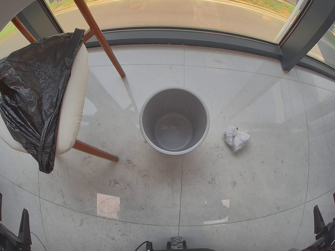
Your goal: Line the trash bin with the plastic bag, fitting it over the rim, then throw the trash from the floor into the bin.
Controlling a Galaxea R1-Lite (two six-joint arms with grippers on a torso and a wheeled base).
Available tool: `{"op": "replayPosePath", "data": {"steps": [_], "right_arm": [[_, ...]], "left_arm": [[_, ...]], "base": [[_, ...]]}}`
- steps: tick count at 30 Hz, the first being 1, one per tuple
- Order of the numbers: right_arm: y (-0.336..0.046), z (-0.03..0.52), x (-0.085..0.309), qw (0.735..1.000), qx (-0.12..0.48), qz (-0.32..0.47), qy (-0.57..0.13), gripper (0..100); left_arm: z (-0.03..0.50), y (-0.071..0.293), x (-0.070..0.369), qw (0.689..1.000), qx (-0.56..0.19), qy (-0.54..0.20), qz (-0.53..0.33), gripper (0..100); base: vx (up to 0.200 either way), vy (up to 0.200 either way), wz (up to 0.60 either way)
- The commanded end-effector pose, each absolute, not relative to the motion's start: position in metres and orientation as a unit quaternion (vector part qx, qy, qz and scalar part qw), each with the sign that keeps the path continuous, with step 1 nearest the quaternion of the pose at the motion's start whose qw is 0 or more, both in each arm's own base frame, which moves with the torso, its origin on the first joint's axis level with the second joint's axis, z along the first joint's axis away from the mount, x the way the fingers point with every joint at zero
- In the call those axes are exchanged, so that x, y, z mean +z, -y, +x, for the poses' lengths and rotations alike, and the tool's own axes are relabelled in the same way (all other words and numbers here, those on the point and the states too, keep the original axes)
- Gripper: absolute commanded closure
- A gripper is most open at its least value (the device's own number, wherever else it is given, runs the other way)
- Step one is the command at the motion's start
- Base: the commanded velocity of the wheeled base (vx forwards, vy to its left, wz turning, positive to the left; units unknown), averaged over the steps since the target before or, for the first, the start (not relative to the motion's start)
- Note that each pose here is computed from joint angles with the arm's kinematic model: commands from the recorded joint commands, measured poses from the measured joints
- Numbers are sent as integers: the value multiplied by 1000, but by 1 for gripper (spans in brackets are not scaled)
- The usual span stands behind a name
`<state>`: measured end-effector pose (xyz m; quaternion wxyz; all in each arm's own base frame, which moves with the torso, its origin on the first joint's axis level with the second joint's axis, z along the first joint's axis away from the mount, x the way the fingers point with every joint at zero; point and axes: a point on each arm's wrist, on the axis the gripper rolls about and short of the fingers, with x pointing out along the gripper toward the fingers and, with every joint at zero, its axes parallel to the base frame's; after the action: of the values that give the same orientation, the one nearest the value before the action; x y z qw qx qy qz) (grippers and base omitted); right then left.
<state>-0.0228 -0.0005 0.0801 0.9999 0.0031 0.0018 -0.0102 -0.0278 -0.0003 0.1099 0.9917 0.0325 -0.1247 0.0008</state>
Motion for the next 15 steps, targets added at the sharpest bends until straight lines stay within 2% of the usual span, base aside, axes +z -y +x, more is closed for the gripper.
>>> {"op": "replayPosePath", "data": {"steps": [1,7,15], "right_arm": [[1,-22,75,1000,-10,3,-10,0],[1,-22,75,1000,-10,3,-9,0],[0,-22,75,1000,-9,3,-9,0]], "left_arm": [[-28,0,147,991,-3,128,33,0],[2,0,190,996,-39,69,31,0],[42,4,239,998,-44,41,31,0]], "base": [[0,0,0],[0,0,0],[0,0,0]]}}
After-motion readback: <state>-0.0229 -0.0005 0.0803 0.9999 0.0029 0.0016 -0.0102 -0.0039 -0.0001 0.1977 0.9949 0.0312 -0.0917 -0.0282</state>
